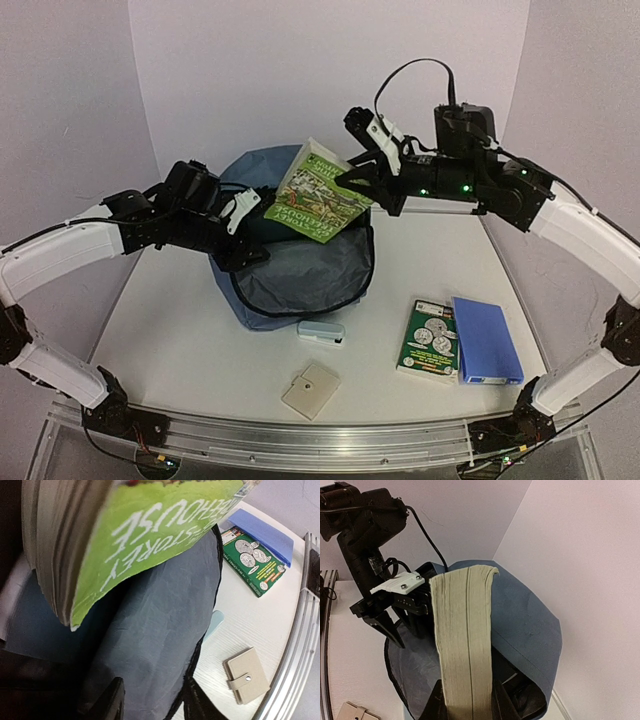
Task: Pack the student bag
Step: Place the book in the student bag.
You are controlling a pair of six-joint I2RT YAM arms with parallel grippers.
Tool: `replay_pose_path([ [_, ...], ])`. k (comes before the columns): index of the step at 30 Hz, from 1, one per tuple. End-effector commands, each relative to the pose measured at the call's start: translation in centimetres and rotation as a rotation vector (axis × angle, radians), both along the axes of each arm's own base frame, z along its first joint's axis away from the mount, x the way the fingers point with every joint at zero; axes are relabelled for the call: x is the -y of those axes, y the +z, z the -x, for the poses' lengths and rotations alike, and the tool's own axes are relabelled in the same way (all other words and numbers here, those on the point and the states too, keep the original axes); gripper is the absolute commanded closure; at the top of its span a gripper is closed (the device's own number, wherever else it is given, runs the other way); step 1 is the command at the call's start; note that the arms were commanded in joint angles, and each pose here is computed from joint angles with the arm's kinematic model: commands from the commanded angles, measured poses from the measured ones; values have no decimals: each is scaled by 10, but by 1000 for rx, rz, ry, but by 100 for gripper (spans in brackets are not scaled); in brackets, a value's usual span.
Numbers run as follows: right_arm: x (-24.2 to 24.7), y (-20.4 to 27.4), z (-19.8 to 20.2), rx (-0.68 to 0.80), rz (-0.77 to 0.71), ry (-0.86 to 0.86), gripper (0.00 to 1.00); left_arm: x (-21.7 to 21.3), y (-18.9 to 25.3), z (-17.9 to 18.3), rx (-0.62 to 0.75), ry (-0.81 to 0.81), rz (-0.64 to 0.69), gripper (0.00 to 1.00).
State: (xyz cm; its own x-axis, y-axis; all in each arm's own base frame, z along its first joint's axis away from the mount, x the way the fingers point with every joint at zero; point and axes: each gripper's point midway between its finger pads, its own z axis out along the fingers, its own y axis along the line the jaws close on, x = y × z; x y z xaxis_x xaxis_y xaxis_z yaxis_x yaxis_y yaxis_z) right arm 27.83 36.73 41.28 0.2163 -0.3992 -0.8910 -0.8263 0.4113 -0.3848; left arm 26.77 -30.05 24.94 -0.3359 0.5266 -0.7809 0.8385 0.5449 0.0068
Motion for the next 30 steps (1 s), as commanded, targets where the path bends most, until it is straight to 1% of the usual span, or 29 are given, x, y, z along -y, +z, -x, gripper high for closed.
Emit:
replay_pose_path([
  [1, 22, 95, 23, 182, -242, 9, 100, -4, 35, -15, 142, 26, 2, 53],
  [6, 32, 99, 29, 191, -257, -3, 100, -5, 18, -25, 82, 27, -13, 46],
  [12, 41, 98, 35, 188, -269, -6, 100, 0, -1, -34, 52, 21, -23, 34],
  [14, 44, 100, 38, 189, -279, -2, 100, 2, -8, -37, 43, 17, -33, 33],
  [17, 47, 101, 43, 190, -291, 6, 100, 4, -17, -37, 29, 8, -44, 33],
  [19, 49, 102, 46, 189, -296, 9, 100, 7, -23, -34, 3, -8, -42, 38],
  [21, 50, 99, 48, 186, -294, 16, 100, 9, -27, -28, -32, -21, -33, 45],
  [27, 52, 88, 42, 183, -270, -17, 100, 6, -29, -5, -98, -36, 37, 76],
  [28, 53, 86, 40, 182, -265, -30, 100, 5, -31, -2, -114, -35, 40, 79],
  [30, 52, 78, 36, 170, -249, -44, 100, 4, -33, 5, -133, -36, 44, 83],
])
